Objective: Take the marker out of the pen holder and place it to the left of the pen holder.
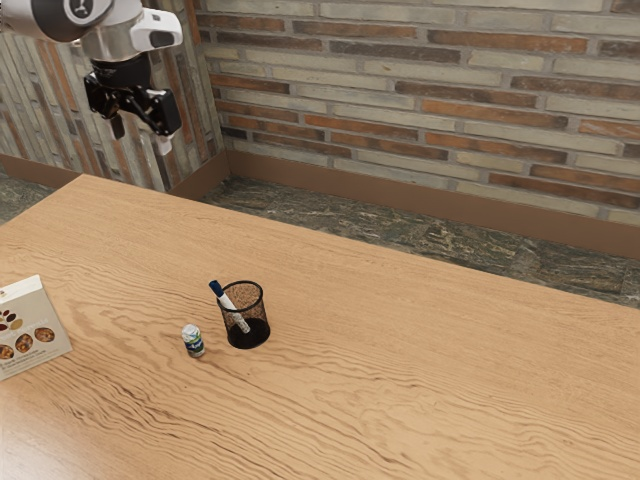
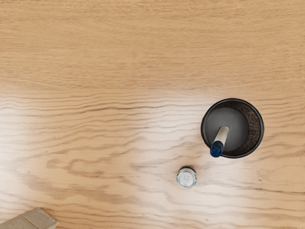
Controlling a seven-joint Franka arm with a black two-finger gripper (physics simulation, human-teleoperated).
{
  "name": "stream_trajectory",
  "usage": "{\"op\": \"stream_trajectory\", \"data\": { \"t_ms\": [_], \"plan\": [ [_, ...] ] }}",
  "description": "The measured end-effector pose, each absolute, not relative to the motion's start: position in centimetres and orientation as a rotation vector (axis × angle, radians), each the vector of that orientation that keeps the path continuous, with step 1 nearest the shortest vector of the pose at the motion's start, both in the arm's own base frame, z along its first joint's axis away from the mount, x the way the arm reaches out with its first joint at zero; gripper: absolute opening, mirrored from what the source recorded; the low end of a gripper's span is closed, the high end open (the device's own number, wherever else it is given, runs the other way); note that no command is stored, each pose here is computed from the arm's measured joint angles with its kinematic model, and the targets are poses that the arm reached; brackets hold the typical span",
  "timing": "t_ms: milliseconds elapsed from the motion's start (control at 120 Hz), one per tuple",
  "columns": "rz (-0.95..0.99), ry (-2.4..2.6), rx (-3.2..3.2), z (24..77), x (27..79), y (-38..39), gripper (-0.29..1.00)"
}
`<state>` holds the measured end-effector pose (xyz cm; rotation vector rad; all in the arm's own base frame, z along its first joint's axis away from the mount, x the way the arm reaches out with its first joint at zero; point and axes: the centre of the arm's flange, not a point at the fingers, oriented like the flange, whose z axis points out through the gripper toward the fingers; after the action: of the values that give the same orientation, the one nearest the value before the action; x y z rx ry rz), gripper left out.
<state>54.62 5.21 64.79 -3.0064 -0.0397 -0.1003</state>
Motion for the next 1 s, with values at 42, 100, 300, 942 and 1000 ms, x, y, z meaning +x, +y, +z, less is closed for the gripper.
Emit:
{"op": "stream_trajectory", "data": {
  "t_ms": [42,100,300,942,1000],
  "plan": [
    [-0.102,-0.027,-3.007,64.8,54.7,4.8,0.70],
    [-0.104,-0.009,-3.007,64.8,54.7,4.3,0.70],
    [-0.108,0.010,-3.026,65.2,54.5,3.6,0.70],
    [0.442,0.801,-2.638,41.8,59.4,-8.8,0.70],
    [0.431,0.871,-2.607,39.5,60.7,-8.9,0.70]
  ]
}}
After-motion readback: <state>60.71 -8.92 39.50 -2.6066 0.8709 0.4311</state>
